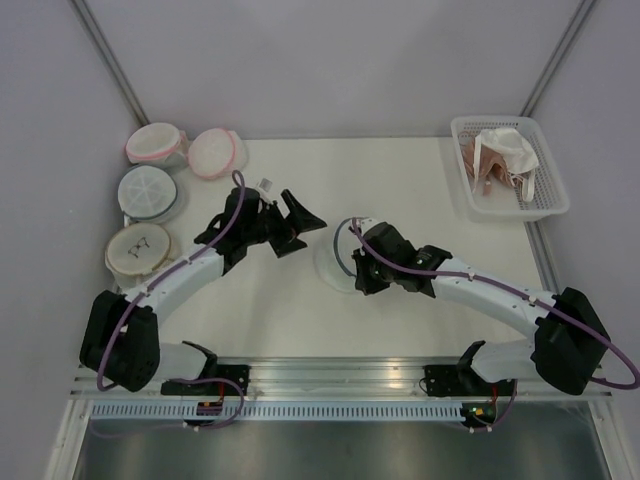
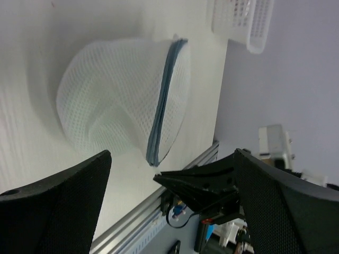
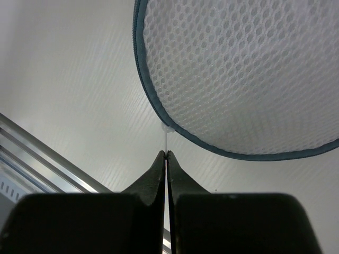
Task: Unzip the laundry bag and remove the bra
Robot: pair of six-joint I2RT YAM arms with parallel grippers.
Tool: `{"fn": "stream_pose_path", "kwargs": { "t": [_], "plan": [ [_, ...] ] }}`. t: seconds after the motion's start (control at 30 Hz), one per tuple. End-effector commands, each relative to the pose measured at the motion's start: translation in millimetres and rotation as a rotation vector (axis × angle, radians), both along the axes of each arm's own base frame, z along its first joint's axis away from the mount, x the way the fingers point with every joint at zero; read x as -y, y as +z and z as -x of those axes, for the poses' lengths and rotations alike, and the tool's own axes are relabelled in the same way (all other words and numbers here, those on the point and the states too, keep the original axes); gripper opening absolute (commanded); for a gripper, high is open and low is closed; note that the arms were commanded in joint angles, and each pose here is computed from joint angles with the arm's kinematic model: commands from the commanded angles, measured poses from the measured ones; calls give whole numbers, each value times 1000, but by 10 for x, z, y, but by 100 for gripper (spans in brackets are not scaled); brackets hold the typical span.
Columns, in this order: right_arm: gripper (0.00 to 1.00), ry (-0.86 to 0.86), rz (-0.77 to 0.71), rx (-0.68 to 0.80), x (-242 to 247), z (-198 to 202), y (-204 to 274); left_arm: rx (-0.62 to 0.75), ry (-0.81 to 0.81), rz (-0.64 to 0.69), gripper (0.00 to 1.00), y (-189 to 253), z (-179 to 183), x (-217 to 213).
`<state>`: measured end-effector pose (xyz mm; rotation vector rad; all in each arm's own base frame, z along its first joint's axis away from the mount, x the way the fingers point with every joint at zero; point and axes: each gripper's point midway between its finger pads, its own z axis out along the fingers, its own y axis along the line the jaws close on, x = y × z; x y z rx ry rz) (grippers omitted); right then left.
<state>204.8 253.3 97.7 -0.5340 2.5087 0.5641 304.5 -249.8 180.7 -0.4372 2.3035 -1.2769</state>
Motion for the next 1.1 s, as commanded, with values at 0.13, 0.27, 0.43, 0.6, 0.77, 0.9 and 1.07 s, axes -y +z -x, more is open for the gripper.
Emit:
{"fn": "stream_pose_path", "kwargs": {
  "t": [0.13, 0.27, 0.43, 0.6, 0.77, 0.9, 1.07],
  "plan": [
    [0, 48, -138, 40, -260, -37, 302, -114, -43, -19, 99, -436, 325, 466],
    [0, 59, -169, 48, -296, -26, 388, -119, -48, -22, 99, -535, 280, 627],
    [0, 61, -174, 56, -278, -6, 429, -104, -59, -9, 88, -559, 210, 811],
    [0, 47, -159, 65, -226, -8, 445, -101, -63, -18, 53, -596, 203, 836],
    [0, 54, -133, 43, -182, 37, 364, -91, -27, -60, 25, -645, 216, 703],
    [1, 24, -38, -7, -19, 93, 189, -75, -29, -92, 7, -628, 212, 589],
    [1, -201, 220, 25, 514, -74, 38, -70, -55, -165, 2, -709, 252, 354]
  ]
}}
